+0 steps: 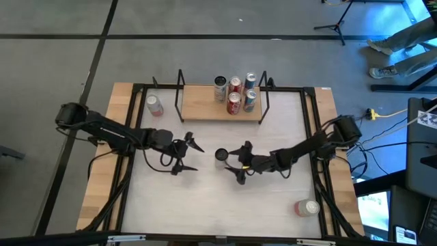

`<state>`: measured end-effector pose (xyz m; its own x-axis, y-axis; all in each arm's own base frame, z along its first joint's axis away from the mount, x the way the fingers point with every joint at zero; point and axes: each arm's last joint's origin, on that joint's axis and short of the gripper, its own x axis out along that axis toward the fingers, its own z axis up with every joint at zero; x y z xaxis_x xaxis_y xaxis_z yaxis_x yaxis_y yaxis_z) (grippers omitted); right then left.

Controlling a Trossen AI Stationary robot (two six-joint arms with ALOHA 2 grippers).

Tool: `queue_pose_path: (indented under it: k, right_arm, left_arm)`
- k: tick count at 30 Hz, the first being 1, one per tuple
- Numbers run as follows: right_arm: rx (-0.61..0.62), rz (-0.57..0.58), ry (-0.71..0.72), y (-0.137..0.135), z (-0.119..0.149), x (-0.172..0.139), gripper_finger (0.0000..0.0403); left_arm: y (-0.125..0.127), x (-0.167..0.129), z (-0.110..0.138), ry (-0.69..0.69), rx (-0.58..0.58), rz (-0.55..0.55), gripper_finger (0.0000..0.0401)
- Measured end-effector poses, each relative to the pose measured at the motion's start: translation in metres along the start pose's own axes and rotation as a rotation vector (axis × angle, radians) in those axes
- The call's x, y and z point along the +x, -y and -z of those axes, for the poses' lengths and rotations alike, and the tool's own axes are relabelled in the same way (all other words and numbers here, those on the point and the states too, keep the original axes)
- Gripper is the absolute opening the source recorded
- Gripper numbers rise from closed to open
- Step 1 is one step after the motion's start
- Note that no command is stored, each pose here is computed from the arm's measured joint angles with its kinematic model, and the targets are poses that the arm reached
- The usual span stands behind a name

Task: Place canned beverage on shelf
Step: Put the black soda can on the shelf

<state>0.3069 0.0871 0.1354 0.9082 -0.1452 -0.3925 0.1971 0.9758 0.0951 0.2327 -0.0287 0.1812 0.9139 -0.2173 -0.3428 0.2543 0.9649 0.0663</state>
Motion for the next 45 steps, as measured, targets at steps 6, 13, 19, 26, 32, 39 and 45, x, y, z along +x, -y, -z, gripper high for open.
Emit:
queue_pose_path:
  k: [6,13,19,26,32,39,45]
  right_arm:
    - [-0.045,0.07,0.028,-0.013,-0.006,0.022,0.0337]
    - [-0.04,0.145,0.073,-0.022,-0.015,0.041,0.0336]
    - [-0.114,0.175,0.075,-0.026,-0.013,0.044,0.0261]
    - [-0.179,0.169,0.065,-0.029,-0.016,0.038,0.0233]
    - [-0.225,0.22,0.11,-0.027,-0.035,0.03,0.0233]
    - [-0.255,0.303,0.2,-0.026,-0.078,0.018,0.0233]
    - [-0.286,0.379,0.1,-0.011,-0.116,0.028,0.0233]
  left_arm:
    - [0.0,0.011,0.012,-0.047,-0.016,-0.012,0.0374]
    - [-0.003,0.029,0.025,-0.046,-0.03,-0.038,0.0374]
    - [-0.003,0.036,0.035,-0.082,-0.04,-0.05,0.0374]
    - [-0.002,0.037,0.035,-0.077,-0.059,-0.042,0.0374]
    - [0.011,0.036,0.043,-0.177,-0.178,0.038,0.0374]
    - [0.023,0.018,0.034,-0.184,-0.163,-0.038,0.0374]
    - [0.033,-0.007,0.036,-0.116,-0.139,-0.156,0.0374]
